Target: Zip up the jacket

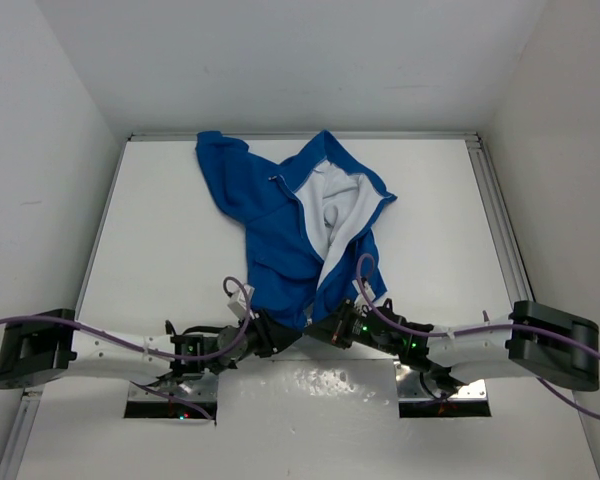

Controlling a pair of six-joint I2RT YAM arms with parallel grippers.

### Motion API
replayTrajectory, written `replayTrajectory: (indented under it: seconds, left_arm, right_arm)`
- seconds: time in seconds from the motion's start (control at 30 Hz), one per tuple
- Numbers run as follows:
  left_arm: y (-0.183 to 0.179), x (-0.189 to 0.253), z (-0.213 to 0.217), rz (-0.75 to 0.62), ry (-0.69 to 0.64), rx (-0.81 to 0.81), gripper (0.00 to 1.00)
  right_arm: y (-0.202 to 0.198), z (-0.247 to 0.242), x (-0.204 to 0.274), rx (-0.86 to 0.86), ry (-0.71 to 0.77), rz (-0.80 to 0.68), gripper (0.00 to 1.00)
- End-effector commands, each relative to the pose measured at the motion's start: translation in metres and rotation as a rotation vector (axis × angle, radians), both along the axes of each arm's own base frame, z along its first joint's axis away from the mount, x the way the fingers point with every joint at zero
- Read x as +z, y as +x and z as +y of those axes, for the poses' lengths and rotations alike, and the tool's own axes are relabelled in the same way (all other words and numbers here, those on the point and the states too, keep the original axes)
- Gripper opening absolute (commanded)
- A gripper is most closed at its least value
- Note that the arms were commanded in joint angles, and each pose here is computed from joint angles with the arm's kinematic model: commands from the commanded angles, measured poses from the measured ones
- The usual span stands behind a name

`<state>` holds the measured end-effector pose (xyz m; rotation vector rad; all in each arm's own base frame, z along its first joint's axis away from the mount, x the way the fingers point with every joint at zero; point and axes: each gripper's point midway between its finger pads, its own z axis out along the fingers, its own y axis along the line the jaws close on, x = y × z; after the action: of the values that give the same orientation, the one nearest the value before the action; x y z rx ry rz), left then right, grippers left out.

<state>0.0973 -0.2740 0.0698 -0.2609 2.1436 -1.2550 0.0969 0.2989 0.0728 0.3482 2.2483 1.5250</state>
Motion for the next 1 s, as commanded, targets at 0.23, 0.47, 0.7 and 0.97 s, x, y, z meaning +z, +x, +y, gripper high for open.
replayTrajectory:
  seconds: [0.23,0.47,0.7,0.97]
  left_arm:
    - [0.012,0.018,-0.01,-0.066,0.009,0.045,0.33]
    - [0.012,0.023,-0.007,-0.086,-0.045,0.043,0.34]
    - [0.017,0.025,-0.003,-0.104,-0.045,0.073,0.45]
    - [0.02,0.027,-0.017,-0.099,-0.014,0.076,0.34]
  right_arm:
    - [-0.013,-0.025,-0.027,0.017,-0.047,0.009,0.0]
    - [-0.013,-0.031,-0.032,0.002,-0.057,0.018,0.0]
    - [-0.012,-0.029,-0.029,0.006,-0.059,0.009,0.0]
    - [-0.015,-0.024,-0.021,0.033,-0.033,-0.009,0.0]
